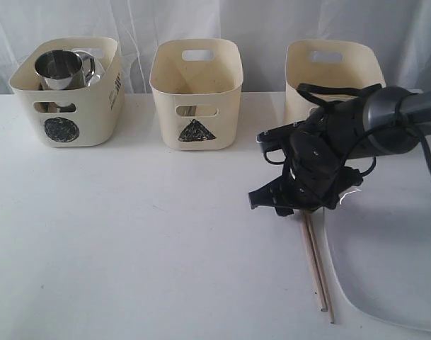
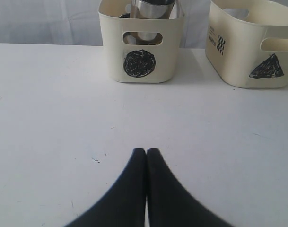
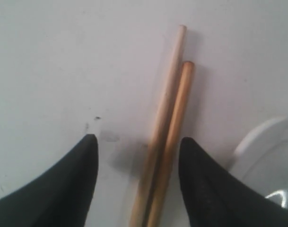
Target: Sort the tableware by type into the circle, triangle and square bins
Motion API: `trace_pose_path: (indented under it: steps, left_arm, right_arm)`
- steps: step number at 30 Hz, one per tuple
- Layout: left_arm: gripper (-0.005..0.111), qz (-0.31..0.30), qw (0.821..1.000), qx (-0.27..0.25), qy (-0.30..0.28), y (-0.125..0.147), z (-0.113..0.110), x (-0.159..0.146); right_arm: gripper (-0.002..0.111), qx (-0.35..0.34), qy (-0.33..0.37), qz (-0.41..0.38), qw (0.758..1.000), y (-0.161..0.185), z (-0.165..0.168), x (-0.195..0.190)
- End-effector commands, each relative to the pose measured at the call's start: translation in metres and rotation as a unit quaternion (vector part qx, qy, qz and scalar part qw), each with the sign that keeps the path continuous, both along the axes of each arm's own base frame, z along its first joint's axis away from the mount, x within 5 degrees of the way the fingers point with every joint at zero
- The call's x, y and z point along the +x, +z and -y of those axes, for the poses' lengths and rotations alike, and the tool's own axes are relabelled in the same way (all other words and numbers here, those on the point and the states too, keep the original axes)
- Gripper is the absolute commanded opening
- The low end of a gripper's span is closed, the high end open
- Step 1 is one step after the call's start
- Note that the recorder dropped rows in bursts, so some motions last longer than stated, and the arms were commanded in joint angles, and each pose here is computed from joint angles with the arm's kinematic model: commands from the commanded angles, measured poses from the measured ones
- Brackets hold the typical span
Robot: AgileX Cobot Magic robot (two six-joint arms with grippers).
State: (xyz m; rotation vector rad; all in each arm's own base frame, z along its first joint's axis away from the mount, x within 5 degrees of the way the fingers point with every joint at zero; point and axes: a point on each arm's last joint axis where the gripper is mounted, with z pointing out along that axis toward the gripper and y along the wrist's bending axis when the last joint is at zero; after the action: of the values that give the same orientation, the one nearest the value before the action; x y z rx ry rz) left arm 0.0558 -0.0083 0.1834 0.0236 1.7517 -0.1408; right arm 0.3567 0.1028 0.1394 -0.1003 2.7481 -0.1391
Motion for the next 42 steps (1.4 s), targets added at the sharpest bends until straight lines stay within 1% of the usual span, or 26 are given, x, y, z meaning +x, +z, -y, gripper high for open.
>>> trace_pose_path:
  steps: [1, 8, 10, 12, 18, 22, 24, 25, 28, 32, 35, 39, 42]
  left_arm:
    - [0.000, 0.002, 1.000, -0.003, 0.003, -0.001, 0.000, 0.000]
    - [0.000, 0.002, 1.000, -0.003, 0.003, -0.001, 0.000, 0.000]
    - [0.000, 0.002, 1.000, -0.003, 0.003, -0.001, 0.000, 0.000]
    - [0.000, 0.002, 1.000, -0.003, 0.003, -0.001, 0.000, 0.000]
    - [0.000, 0.002, 1.000, -0.003, 0.003, -0.001, 0.000, 0.000]
    - [0.000, 0.002, 1.000, -0.003, 0.003, -0.001, 0.000, 0.000]
    - [0.000, 0.002, 1.000, -0.003, 0.003, -0.001, 0.000, 0.000]
    - [0.000, 0.002, 1.000, -0.003, 0.003, -0.001, 0.000, 0.000]
    - [0.000, 0.002, 1.000, -0.003, 0.003, -0.001, 0.000, 0.000]
    - [0.000, 0.002, 1.000, -0.003, 0.003, -0.001, 0.000, 0.000]
    - [0.000, 0.002, 1.000, -0.003, 0.003, -0.001, 0.000, 0.000]
    - [0.000, 0.002, 1.000, -0.003, 0.003, -0.001, 0.000, 0.000]
    - [0.000, 0.002, 1.000, -0.003, 0.003, -0.001, 0.000, 0.000]
  right_arm:
    - [0.050, 0.002, -0.011, -0.009, 1.000, -0.009, 0.006, 0.002]
    - [0.050, -0.005, -0.024, -0.030, 0.999, -0.021, 0.012, 0.002]
    - [0.048, -0.008, -0.025, -0.037, 0.999, -0.024, 0.012, 0.001]
    - [0.042, -0.009, -0.026, -0.043, 0.999, -0.027, 0.012, 0.001]
    - [0.020, 0.012, -0.047, -0.052, 0.997, -0.031, 0.010, 0.000]
    - [0.008, 0.032, -0.068, -0.061, 0.995, -0.032, 0.007, -0.002]
    - [0.002, 0.048, -0.066, -0.071, 0.994, -0.033, 0.004, -0.004]
    - [0.001, 0.050, -0.053, -0.073, 0.995, -0.033, 0.003, -0.004]
    - [0.000, 0.049, -0.015, -0.080, 0.995, -0.033, -0.004, -0.006]
    - [0.000, 0.044, 0.001, -0.085, 0.995, -0.031, -0.009, -0.009]
    - [0.000, 0.048, 0.010, -0.069, 0.996, -0.018, -0.013, -0.010]
    - [0.000, 0.062, 0.030, -0.011, 0.998, 0.014, -0.018, -0.012]
    - [0.000, 0.083, 0.043, 0.046, 0.995, 0.041, -0.018, -0.021]
